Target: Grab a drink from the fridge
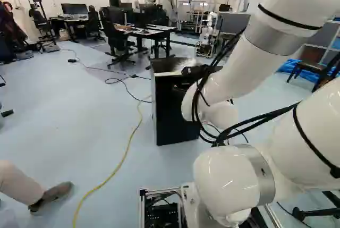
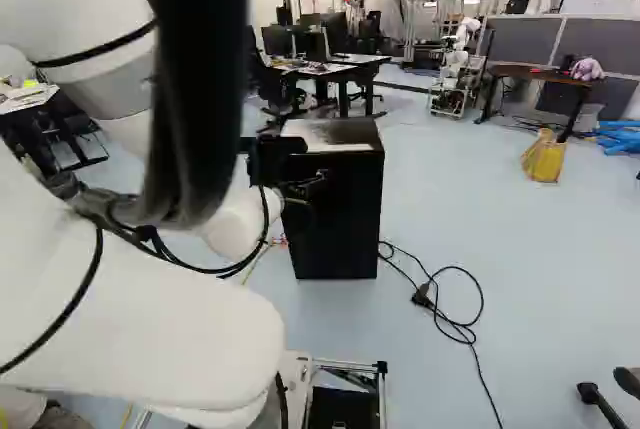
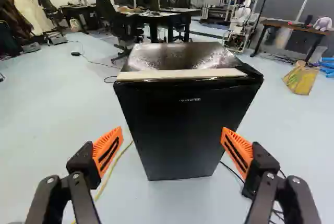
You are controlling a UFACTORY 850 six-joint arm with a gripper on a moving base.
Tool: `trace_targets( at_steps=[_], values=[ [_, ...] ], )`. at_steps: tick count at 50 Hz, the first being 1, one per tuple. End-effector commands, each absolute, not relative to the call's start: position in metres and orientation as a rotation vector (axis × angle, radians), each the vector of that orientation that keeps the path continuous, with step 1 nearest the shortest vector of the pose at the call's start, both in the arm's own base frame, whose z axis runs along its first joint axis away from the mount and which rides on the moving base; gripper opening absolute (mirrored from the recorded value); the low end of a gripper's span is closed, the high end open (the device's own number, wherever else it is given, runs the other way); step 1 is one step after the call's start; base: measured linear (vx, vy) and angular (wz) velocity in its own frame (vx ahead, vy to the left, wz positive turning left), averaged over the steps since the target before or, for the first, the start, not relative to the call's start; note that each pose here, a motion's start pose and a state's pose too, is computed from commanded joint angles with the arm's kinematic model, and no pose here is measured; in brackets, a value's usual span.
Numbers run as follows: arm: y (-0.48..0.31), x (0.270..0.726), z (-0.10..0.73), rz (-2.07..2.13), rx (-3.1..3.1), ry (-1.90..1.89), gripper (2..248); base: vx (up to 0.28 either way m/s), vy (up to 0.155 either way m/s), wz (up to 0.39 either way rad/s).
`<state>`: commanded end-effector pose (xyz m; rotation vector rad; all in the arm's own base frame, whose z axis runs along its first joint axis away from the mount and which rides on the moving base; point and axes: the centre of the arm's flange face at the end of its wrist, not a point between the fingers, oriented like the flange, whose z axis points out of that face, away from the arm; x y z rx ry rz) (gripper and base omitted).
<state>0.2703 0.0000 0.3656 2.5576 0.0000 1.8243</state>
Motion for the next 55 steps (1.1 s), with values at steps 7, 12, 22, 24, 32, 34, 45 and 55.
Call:
trace_targets(
  at_steps=[7,12,22,24,32,34,45,55],
  values=[
    [0.0,0.2703,0.3656,1.824,2.558,0.0,247,0.0,0.0,0.0],
    [0.0,0.2703,0.3656,1.824,2.558,0.0,247,0.0,0.0,0.0],
    [0.0,0.2703,0.3656,1.824,2.558,0.0,247,0.0,0.0,0.0],
    [0.0,0.2703,0.3656,1.824,2.558,0.0,247,0.0,0.0,0.0],
    [0.0,0.2703,0.3656,1.824,2.558,0.0,247,0.0,0.0,0.0],
    [0.0,0.2703,0.3656,1.824,2.558,0.0,247,0.0,0.0,0.0],
    [0.0,0.2703,0.3656,1.824,2.558,0.0,247,0.0,0.0,0.0],
    [0.0,0.2703,0.3656,1.824,2.558,0.0,247,0.0,0.0,0.0]
  ],
)
